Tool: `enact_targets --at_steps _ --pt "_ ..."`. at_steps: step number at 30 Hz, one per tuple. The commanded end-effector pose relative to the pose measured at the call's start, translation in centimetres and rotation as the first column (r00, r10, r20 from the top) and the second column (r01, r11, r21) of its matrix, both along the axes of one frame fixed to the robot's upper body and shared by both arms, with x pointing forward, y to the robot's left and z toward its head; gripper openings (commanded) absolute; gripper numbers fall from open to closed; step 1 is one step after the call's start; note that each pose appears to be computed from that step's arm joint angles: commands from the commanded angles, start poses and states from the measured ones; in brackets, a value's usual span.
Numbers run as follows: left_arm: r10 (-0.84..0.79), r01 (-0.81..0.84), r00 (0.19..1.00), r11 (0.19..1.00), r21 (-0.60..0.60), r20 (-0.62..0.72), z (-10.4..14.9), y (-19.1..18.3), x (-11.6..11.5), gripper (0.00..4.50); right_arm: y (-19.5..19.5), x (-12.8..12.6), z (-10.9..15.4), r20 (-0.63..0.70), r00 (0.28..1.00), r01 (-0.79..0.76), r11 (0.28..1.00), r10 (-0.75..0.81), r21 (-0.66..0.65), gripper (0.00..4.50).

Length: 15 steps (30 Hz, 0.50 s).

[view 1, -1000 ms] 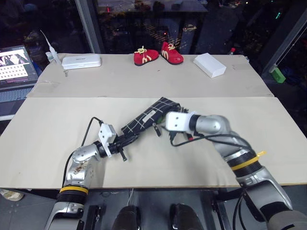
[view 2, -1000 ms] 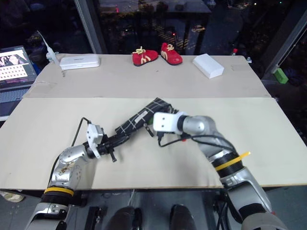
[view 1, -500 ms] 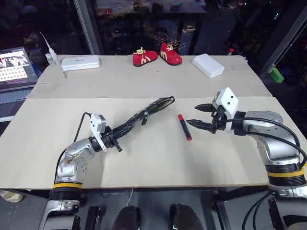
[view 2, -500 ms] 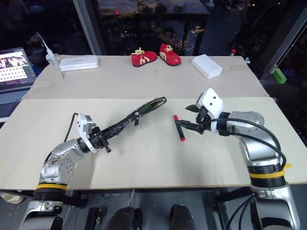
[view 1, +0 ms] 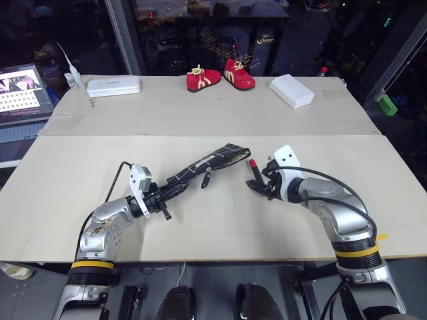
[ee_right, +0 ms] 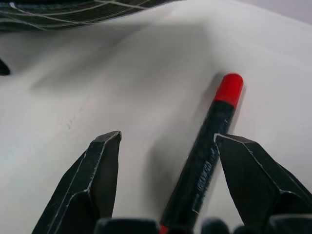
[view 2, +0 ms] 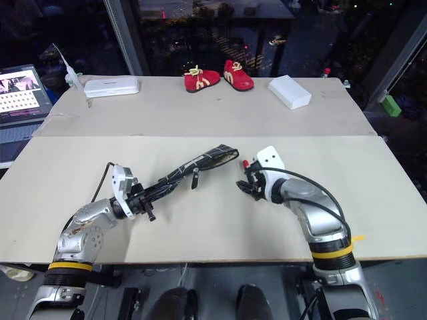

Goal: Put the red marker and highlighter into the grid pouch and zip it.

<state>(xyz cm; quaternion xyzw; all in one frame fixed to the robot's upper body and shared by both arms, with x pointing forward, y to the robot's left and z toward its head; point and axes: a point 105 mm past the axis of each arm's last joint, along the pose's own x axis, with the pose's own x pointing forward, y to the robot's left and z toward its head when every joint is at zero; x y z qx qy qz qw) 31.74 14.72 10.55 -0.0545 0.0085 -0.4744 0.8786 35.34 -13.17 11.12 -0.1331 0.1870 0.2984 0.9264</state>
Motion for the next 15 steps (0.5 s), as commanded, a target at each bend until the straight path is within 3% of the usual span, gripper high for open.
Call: enact_targets --at_steps 1,6,7,9,14,15 --pt "-0.019 0.019 0.999 1.0 0.011 0.044 1.1 -0.2 -0.2 0.0 -0.2 0.7 0.0 0.041 0.999 0.006 1.0 -0.005 -0.019 3.42" --pt "-0.02 0.02 0.999 1.0 0.008 0.039 1.0 -0.2 -0.5 0.0 -0.8 1.0 -1.6 -0.001 0.999 0.034 0.999 -0.034 -0.013 3.42" --pt "-0.019 0.019 0.999 1.0 0.008 0.039 1.0 -0.2 -0.5 0.0 -0.9 0.8 -2.0 -0.013 0.999 0.035 0.999 -0.035 -0.011 2.92" --pt "-0.016 0.016 0.999 1.0 0.007 0.038 1.0 -0.1 -0.6 0.0 -1.0 0.5 -2.4 -0.023 0.999 0.032 0.999 -0.032 -0.009 2.49" --pt "-0.008 0.008 0.999 1.0 0.006 0.041 1.1 0.0 -0.6 0.0 -0.7 0.0 -2.0 -0.007 1.0 0.005 1.0 -0.005 0.017 0.75" --pt "-0.007 0.007 0.999 1.0 0.006 0.042 1.1 0.0 -0.6 0.0 -0.7 -0.1 -1.7 0.008 1.0 0.002 1.0 -0.002 0.013 0.59"
